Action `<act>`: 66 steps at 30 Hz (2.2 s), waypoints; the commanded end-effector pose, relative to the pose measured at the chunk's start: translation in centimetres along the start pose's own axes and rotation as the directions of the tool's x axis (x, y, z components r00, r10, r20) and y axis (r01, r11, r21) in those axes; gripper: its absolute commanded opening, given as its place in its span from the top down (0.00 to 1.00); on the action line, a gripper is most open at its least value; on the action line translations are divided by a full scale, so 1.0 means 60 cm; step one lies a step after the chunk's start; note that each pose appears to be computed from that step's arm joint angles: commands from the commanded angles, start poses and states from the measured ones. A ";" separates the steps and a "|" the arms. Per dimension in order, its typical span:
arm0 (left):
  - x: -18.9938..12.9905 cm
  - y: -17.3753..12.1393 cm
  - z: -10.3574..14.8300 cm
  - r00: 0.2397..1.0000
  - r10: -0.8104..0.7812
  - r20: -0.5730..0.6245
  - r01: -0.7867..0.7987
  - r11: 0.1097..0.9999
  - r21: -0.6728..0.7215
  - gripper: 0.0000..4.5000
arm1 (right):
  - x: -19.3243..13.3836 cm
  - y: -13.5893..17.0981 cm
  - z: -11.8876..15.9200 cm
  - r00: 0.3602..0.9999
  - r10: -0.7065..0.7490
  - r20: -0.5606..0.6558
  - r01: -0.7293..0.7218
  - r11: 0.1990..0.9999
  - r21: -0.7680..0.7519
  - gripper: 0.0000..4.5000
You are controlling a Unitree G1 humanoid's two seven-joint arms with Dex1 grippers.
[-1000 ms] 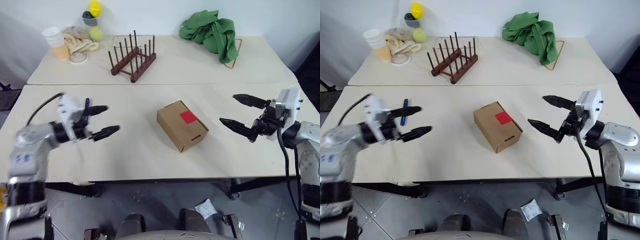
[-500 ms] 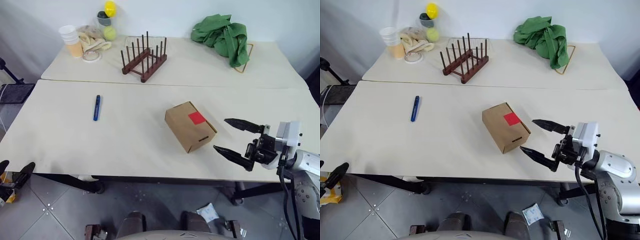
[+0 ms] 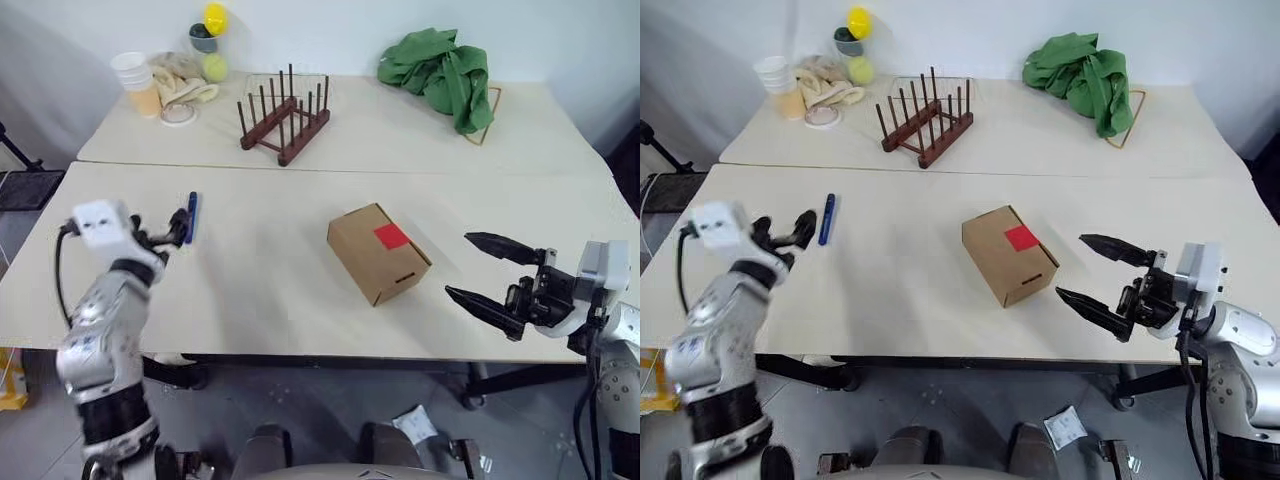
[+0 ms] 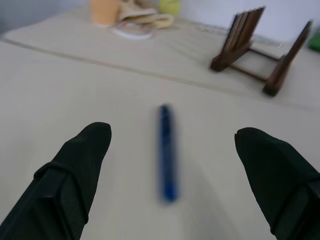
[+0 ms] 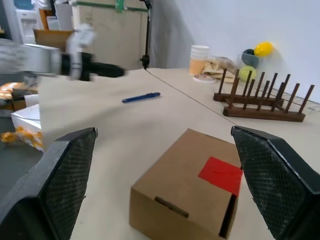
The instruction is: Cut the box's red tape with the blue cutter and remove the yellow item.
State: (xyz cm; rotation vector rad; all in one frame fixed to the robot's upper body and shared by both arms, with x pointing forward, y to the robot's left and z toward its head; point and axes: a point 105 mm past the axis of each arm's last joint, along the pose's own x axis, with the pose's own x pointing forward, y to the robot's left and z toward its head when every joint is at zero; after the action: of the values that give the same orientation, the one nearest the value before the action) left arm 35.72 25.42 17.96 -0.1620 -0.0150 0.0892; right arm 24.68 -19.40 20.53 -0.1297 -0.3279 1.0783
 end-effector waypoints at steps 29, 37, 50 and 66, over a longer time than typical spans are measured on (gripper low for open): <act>0.078 -0.005 -0.121 0.853 0.118 -0.508 -0.037 0.985 0.167 0.31 | 0.012 0.002 0.037 0.996 -0.057 0.072 0.064 0.993 -0.099 0.00; 0.065 0.001 -0.145 0.828 0.123 -0.547 -0.072 0.991 0.115 0.80 | 0.009 0.000 0.031 0.997 -0.054 0.051 0.060 0.992 -0.110 0.00; 0.008 -0.022 0.016 0.819 -0.518 -0.247 0.555 0.824 0.111 0.90 | -0.006 -0.008 0.044 0.997 -0.082 0.013 0.083 0.987 -0.139 0.00; -0.152 -0.241 -0.137 -0.074 -0.726 -0.684 0.962 -0.232 0.142 0.90 | -0.035 0.073 -0.019 0.918 0.054 -0.392 -0.037 0.998 0.051 0.00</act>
State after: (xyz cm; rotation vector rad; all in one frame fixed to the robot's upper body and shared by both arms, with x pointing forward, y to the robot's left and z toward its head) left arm 27.58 10.29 12.50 0.5911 0.2712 -1.6008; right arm 21.25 -19.86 17.89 -0.2704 0.0328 1.0418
